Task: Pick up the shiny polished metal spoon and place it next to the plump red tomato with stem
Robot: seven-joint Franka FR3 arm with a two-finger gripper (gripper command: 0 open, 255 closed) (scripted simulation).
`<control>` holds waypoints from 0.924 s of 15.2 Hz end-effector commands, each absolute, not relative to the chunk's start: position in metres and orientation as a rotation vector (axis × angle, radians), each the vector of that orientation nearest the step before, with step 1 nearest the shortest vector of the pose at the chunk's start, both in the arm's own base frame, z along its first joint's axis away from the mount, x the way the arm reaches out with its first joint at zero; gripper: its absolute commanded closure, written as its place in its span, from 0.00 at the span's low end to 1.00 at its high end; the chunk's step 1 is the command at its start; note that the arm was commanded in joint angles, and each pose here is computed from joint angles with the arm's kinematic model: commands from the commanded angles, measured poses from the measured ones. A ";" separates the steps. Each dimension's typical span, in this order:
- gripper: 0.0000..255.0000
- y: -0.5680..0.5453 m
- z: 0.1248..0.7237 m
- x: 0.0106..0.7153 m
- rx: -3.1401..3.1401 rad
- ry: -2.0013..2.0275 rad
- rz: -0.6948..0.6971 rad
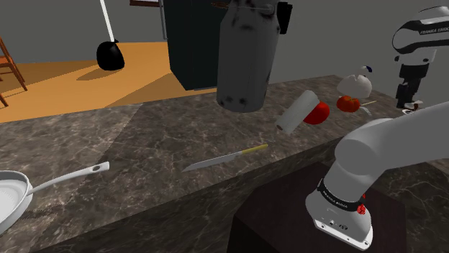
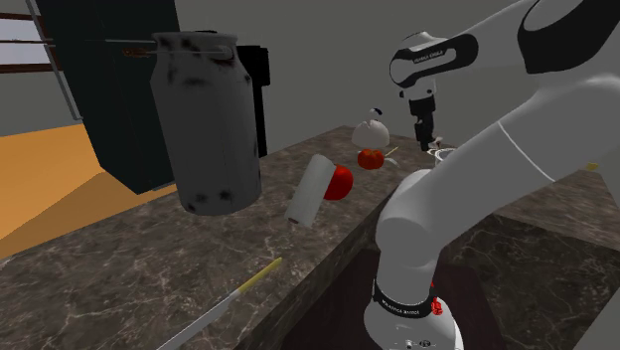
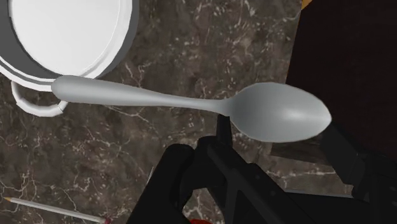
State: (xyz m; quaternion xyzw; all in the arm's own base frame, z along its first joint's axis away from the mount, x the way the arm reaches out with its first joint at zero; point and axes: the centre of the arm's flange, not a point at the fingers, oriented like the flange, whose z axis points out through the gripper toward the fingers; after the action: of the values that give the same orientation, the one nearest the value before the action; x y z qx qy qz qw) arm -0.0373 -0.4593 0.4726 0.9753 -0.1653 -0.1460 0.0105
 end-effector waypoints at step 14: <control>1.00 -0.498 0.414 -0.071 3.043 -0.515 -0.457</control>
State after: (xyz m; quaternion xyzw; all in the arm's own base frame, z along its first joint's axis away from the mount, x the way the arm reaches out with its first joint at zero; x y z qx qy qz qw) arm -0.0706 -0.4989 0.4195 0.9753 -0.1651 -0.1466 0.0108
